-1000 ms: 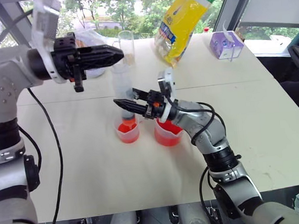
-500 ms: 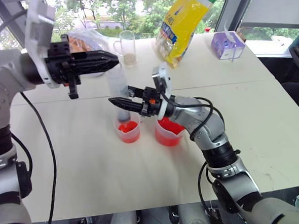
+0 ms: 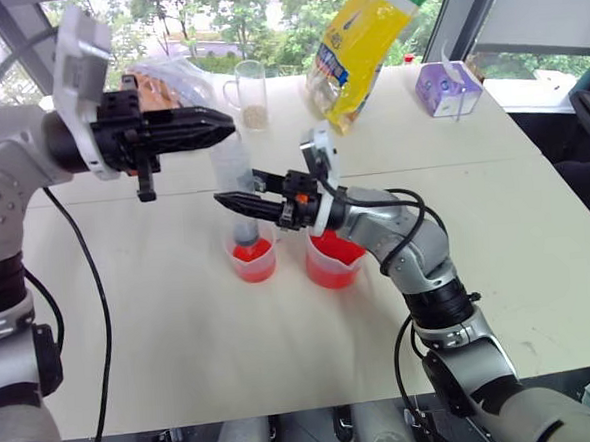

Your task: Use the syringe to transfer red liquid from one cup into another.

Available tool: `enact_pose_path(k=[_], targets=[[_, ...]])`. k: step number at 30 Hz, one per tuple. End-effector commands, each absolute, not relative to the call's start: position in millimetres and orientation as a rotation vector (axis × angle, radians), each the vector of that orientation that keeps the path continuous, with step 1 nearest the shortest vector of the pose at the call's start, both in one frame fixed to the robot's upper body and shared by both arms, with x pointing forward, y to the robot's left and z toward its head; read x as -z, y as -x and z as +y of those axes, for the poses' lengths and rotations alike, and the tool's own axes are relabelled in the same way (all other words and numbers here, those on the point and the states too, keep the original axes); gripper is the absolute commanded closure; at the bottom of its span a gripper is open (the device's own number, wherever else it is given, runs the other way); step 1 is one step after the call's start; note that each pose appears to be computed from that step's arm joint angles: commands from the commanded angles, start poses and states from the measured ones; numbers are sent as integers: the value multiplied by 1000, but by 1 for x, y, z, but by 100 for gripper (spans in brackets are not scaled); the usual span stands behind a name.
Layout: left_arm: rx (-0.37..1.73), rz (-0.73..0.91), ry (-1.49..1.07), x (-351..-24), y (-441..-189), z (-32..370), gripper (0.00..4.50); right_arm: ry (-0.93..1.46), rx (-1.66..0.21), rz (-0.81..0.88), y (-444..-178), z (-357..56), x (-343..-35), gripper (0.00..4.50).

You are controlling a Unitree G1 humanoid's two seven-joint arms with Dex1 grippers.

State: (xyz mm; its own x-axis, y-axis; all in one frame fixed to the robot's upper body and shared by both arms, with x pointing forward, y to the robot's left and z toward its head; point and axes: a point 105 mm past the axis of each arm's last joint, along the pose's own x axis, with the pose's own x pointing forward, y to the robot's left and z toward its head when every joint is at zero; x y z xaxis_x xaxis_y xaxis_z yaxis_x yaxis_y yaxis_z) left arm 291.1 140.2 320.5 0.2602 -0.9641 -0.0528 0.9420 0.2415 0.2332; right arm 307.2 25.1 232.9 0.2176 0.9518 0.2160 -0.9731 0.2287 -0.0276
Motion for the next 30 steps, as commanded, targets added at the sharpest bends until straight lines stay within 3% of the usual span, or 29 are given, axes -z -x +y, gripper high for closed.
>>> enact_pose_path(k=[1, 3, 8, 9, 14, 20, 26, 30], targets=[[1335, -19, -180, -307, -295, 135, 363, -146, -1292, -443, -298, 7, -287, 308], [1336, -42, -141, -315, -296, 135, 282, -161, -1298, -416, -298, 10, -280, 308], [1287, -104, -79, -339, -297, 151, 23, -173, -1323, -357, -294, 17, -265, 308], [1282, -107, -78, -341, -296, 154, 3, -173, -1324, -351, -294, 18, -263, 308], [1264, -114, -76, -346, -294, 162, 3, -186, -1303, -348, -296, 13, -265, 308], [1307, -92, -101, -331, -289, 153, 3, -156, -1065, -368, -325, -18, -288, 308], [1356, -18, -162, -300, -289, 141, 3, -227, -775, -222, -342, -84, -323, 308], [1389, -5, -170, -288, -289, 131, 3, -157, -488, 33, -356, -148, -320, 308]])
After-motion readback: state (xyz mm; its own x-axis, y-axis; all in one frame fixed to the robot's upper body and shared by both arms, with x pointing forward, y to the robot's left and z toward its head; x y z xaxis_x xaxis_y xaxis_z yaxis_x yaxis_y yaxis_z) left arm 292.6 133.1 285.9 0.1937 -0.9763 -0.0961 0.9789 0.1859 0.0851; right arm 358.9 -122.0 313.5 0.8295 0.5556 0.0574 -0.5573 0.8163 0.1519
